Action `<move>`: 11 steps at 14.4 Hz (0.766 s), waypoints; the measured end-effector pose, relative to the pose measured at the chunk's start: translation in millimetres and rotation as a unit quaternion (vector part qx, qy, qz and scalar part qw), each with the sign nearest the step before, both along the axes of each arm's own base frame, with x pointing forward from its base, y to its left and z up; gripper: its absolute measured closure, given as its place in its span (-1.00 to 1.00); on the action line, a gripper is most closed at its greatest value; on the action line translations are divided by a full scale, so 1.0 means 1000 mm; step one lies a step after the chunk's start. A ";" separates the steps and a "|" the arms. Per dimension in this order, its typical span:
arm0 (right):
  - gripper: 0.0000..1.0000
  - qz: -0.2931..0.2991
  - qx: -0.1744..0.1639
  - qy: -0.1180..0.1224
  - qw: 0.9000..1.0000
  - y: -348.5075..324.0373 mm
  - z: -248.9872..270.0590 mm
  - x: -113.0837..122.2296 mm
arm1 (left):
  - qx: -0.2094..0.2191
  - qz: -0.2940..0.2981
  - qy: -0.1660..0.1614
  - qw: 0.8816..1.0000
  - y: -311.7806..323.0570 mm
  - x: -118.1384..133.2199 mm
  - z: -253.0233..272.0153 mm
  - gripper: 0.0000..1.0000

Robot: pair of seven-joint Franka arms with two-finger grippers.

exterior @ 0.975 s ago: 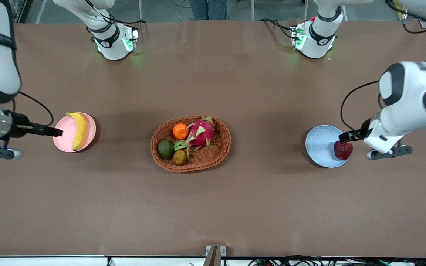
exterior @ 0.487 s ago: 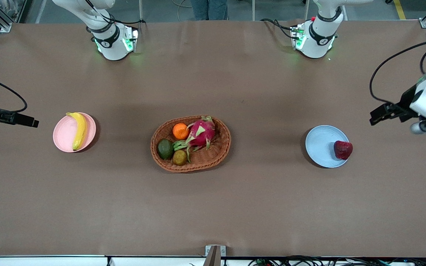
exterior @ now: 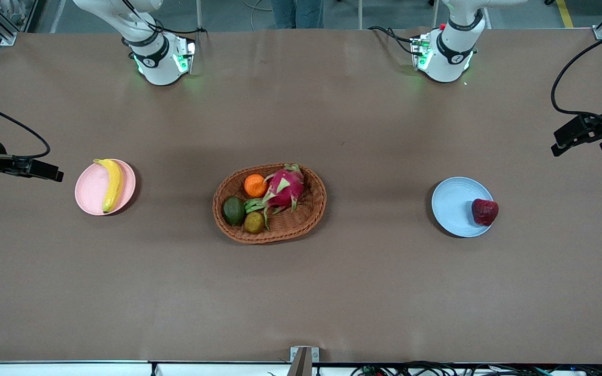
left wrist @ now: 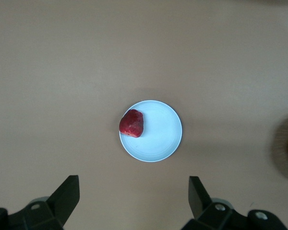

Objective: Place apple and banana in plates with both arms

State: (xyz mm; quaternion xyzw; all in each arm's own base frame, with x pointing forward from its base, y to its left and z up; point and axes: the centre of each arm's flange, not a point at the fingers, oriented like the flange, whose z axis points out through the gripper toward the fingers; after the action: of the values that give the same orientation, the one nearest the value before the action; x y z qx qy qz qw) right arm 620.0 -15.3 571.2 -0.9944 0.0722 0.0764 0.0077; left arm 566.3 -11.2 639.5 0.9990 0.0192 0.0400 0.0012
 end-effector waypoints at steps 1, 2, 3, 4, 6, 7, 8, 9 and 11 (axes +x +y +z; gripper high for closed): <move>-1.00 0.001 0.000 0.001 1.000 0.001 -0.001 0.000 | 0.000 -0.004 0.003 1.000 0.001 -0.001 0.000 -1.00; -1.00 0.001 0.000 0.002 1.000 0.001 -0.001 0.000 | 0.001 -0.009 0.008 1.000 0.002 -0.002 -0.001 -1.00; -1.00 0.000 0.000 0.003 1.000 0.001 -0.002 0.000 | 0.001 -0.011 0.015 1.000 0.002 -0.003 -0.002 -1.00; -1.00 0.000 0.000 0.004 1.000 0.000 -0.001 -0.001 | 0.001 -0.013 0.021 1.000 0.002 -0.005 -0.002 -1.00; -1.00 0.000 0.000 0.004 1.000 0.000 0.004 -0.005 | 0.001 -0.014 0.029 0.999 0.002 -0.007 -0.002 -1.00; -1.00 0.000 0.000 0.003 1.000 0.000 0.009 -0.011 | 0.001 -0.015 0.029 0.999 0.001 -0.007 -0.002 -1.00; -1.00 0.000 0.001 0.002 1.000 0.000 0.016 -0.018 | 0.001 -0.016 0.029 0.999 0.001 -0.007 -0.001 -1.00; -1.00 0.000 0.001 0.002 1.000 -0.001 0.025 -0.027 | 0.001 -0.016 0.030 0.999 0.000 -0.007 -0.001 -1.00; -1.00 -0.001 0.002 0.005 1.000 -0.002 0.043 -0.047 | 0.001 -0.018 0.030 0.999 -0.001 -0.007 -0.001 -1.00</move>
State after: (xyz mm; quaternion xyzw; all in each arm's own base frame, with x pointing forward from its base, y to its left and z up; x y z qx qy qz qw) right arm 573.4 -17.2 614.2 -0.9939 0.0734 0.0814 0.0095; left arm 559.1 -12.7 638.6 0.9999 0.0015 0.0105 0.0000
